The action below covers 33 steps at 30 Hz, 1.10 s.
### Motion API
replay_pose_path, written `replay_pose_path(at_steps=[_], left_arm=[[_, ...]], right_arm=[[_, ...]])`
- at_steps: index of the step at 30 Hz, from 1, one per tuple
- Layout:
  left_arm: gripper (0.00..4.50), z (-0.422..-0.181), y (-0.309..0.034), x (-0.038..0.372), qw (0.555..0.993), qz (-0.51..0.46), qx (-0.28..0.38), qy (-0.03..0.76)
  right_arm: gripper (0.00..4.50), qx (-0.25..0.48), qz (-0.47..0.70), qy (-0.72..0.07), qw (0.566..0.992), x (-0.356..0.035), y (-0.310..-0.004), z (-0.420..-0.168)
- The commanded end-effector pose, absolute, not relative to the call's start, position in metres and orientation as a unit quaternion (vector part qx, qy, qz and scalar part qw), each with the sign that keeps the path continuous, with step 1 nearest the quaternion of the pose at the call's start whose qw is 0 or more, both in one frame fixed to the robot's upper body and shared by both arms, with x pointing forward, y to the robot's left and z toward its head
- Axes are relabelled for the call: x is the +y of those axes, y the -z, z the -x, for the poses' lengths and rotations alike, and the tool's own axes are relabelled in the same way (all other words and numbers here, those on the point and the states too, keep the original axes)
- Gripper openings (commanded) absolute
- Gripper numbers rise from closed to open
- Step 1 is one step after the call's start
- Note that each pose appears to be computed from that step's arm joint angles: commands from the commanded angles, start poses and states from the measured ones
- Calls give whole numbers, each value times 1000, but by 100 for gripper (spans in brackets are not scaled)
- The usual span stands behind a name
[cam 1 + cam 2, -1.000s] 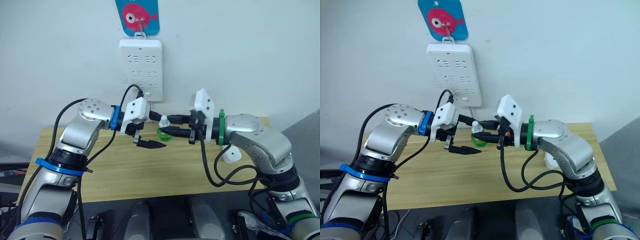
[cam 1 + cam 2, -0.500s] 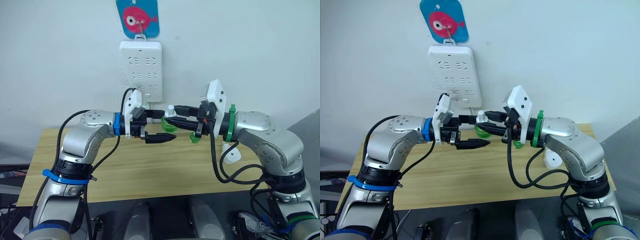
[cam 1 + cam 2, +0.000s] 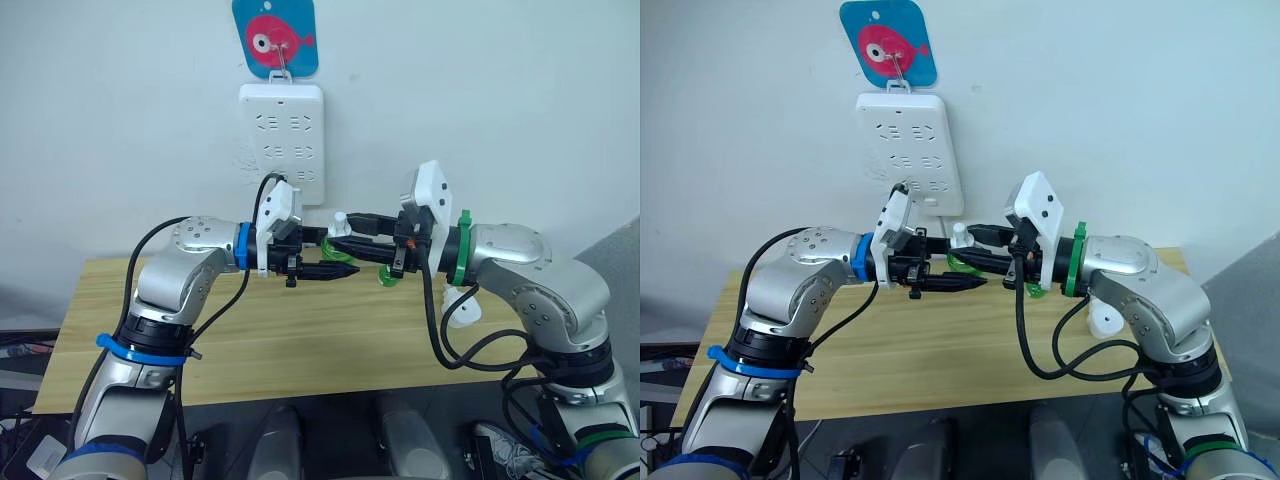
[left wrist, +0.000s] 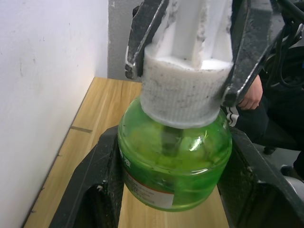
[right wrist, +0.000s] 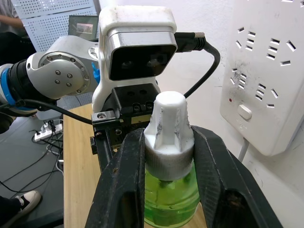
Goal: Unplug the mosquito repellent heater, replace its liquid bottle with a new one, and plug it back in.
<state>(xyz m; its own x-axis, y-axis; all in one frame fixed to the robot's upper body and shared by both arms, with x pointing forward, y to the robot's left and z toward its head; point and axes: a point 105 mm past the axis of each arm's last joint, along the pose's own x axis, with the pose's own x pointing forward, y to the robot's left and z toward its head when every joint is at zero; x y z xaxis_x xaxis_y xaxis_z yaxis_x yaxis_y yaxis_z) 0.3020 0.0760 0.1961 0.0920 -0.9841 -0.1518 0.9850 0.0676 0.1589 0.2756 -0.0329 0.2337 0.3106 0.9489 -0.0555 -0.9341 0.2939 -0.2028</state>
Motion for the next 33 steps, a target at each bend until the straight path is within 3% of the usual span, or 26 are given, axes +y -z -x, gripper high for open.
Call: replay_pose_path(at_steps=[1, 6, 11, 13, 16, 20, 24, 29, 33], left_arm=[[227, -297, -207, 73, 717, -135, -29, 683], [227, -289, -203, 72, 692, -180, -44, 698], [227, -293, -205, 71, 705, -181, -60, 683], [227, -294, -207, 70, 711, -179, -67, 676], [227, -296, -207, 71, 722, -176, -69, 666], [227, -302, -203, 75, 752, -162, -61, 636], [227, -312, -201, 75, 793, -144, -68, 588], [227, -312, -197, 70, 802, -138, -71, 577], [227, -313, -196, 69, 801, -143, -73, 577]], right_arm=[[104, -41, 107, -620, 776, -32, -236, -262], [104, -1, 162, -738, 655, -41, -230, -256], [104, 9, 194, -775, 601, -39, -241, -264], [104, 14, 176, -775, 607, -39, -244, -266], [209, 0, 196, -744, 639, -43, -242, -276], [349, -37, 200, -664, 720, -61, -250, -295], [353, -44, 175, -596, 782, -79, -241, -288], [353, -105, 126, -507, 846, -55, -233, -269], [353, -133, 95, -466, 869, -39, -236, -268]])
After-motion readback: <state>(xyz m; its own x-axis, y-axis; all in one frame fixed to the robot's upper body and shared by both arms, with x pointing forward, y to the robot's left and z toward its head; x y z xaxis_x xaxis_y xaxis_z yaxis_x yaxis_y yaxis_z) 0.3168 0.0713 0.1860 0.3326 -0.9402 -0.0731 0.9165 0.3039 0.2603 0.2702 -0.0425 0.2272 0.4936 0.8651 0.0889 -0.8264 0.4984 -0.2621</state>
